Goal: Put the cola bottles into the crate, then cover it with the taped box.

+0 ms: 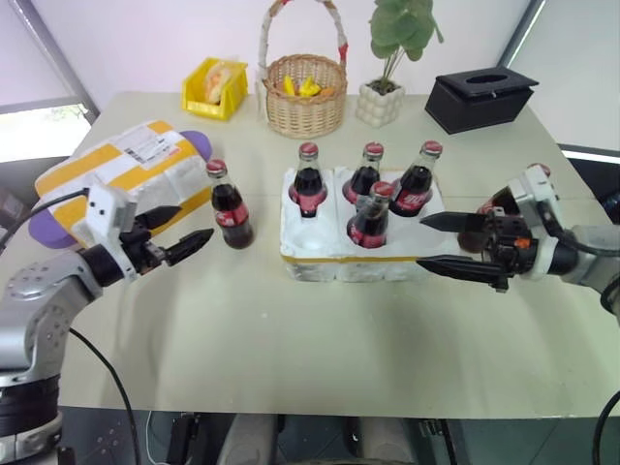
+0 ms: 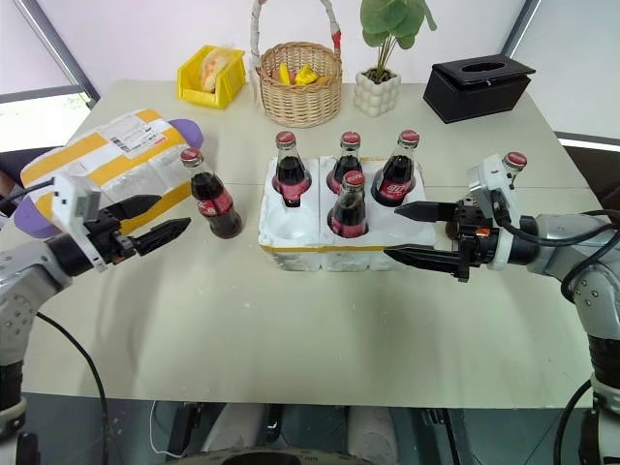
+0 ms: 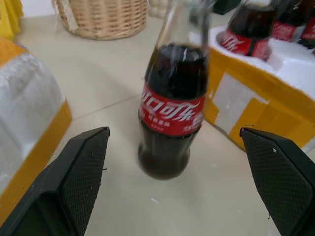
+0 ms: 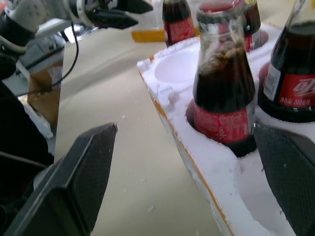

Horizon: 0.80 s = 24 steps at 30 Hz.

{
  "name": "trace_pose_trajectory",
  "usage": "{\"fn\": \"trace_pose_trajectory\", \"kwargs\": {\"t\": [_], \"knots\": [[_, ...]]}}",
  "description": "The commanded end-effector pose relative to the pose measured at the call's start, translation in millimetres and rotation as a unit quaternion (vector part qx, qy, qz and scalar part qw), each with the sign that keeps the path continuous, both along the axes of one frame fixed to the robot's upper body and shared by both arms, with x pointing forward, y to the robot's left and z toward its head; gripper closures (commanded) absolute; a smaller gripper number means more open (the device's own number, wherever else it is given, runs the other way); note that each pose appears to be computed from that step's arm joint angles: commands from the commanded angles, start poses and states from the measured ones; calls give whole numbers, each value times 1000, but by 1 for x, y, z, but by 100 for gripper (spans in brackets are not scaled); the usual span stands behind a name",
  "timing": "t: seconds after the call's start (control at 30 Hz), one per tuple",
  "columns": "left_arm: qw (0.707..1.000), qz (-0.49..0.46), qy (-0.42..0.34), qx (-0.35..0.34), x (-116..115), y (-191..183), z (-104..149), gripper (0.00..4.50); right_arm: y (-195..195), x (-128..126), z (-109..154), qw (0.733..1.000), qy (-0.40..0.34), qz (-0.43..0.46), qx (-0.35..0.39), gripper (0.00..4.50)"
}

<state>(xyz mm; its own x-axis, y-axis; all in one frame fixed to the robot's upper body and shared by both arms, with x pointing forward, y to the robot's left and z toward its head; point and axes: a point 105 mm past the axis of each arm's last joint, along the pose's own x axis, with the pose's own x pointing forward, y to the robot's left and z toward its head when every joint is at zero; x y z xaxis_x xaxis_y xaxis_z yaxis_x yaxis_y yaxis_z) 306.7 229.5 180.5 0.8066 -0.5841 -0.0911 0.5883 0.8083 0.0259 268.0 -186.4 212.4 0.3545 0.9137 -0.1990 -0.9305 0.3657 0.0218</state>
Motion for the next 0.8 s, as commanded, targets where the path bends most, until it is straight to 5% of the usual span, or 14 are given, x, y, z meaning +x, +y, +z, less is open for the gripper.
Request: {"fn": "trace_pose_trajectory", "kwargs": {"t": [0.03,0.8], "knots": [[1000,-8,-19,3,7,-5,5,6,1,-4,10,1000,-20,6,2,0],[999,-35,-21,-3,65,-37,-12,6,0,-14,11,1000,-24,3,7,0]]}}
